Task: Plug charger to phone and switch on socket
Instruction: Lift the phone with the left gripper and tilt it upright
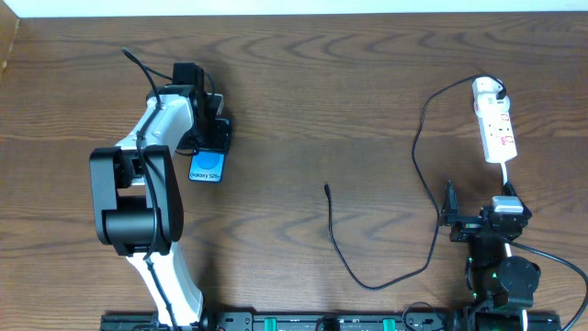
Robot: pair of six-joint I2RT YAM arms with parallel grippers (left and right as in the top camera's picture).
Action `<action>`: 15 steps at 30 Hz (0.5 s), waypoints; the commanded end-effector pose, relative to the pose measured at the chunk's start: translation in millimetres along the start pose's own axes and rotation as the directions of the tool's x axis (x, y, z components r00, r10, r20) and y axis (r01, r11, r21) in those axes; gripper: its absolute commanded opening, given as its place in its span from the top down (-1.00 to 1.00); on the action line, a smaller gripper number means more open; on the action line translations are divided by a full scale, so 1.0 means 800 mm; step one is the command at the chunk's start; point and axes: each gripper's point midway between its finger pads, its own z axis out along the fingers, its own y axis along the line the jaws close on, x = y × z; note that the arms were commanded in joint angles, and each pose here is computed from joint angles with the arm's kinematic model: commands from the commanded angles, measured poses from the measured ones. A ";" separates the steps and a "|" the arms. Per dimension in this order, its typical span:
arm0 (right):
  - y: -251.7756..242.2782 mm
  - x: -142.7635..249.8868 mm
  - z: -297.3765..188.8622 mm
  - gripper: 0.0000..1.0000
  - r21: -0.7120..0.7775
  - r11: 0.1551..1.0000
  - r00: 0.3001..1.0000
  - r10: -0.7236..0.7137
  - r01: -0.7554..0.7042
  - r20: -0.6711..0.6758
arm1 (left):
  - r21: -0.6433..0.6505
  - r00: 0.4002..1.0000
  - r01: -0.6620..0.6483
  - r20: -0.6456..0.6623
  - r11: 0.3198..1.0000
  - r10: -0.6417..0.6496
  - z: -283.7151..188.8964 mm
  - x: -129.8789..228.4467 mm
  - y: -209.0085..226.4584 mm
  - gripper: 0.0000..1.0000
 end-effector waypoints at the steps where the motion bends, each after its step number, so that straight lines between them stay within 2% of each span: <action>1: 0.001 0.000 0.000 -0.98 0.000 1.000 1.000 0.012 -0.012 0.001 | -0.009 0.997 -0.002 0.071 1.000 0.003 -0.037 -0.012 0.003 0.85; 9: 0.001 0.000 0.000 -0.99 0.001 1.000 1.000 0.012 -0.012 0.001 | -0.010 0.981 0.011 0.195 1.000 -0.009 -0.096 -0.029 0.001 0.85; 15: 0.001 0.000 0.000 -0.99 0.000 1.000 1.000 0.012 -0.012 0.001 | 0.155 0.964 0.043 0.251 0.987 -0.081 -0.122 -0.038 -0.033 0.85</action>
